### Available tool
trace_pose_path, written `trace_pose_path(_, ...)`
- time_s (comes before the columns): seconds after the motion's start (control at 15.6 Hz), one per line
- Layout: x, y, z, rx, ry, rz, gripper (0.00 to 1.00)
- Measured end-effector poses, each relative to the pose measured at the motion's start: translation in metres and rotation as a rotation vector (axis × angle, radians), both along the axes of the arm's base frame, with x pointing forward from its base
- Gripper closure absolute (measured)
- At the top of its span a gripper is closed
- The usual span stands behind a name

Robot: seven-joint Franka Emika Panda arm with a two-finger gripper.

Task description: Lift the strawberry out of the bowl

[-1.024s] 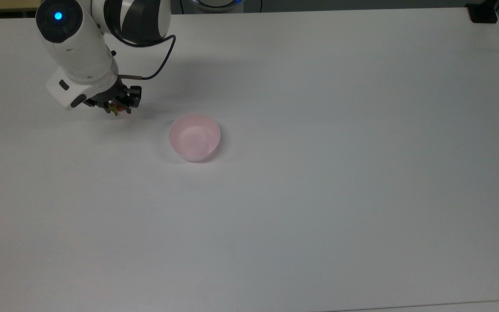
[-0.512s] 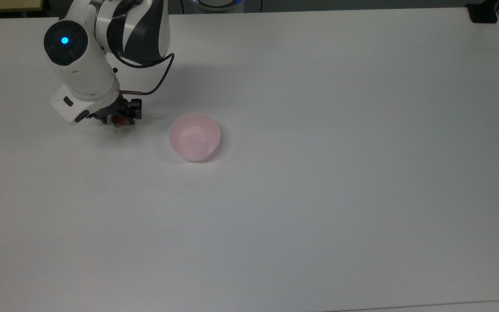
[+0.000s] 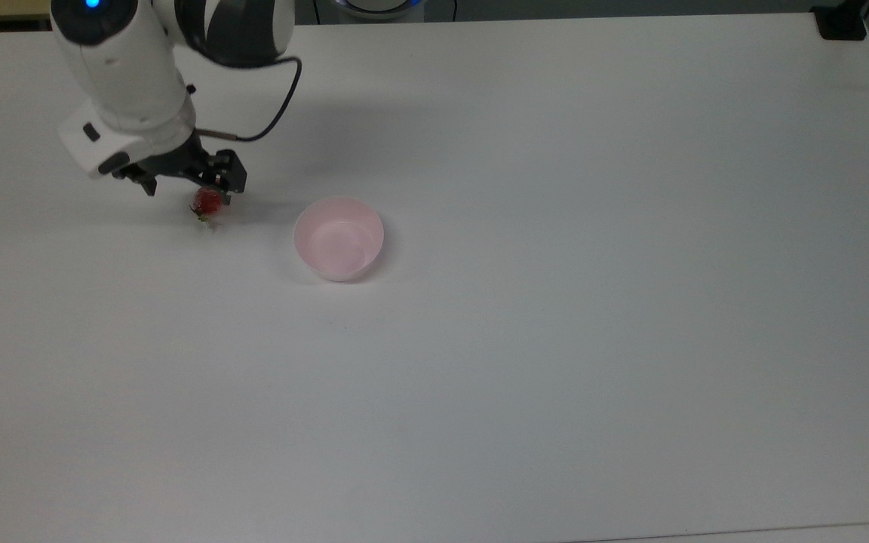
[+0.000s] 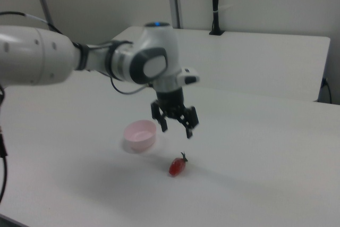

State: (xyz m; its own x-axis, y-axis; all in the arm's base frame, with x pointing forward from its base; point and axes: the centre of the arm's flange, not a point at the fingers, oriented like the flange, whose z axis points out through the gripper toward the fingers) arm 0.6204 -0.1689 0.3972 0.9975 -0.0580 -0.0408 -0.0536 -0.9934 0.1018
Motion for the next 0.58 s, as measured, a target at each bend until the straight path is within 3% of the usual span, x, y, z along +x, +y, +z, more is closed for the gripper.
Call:
trace_pose_path(0.26,-0.019,0.051,0.084,0.022,-0.026,-0.014,0.00)
trace_pose_path(0.58,-0.058,0.117,0.164,0.017,-0.039,-0.136,0.00)
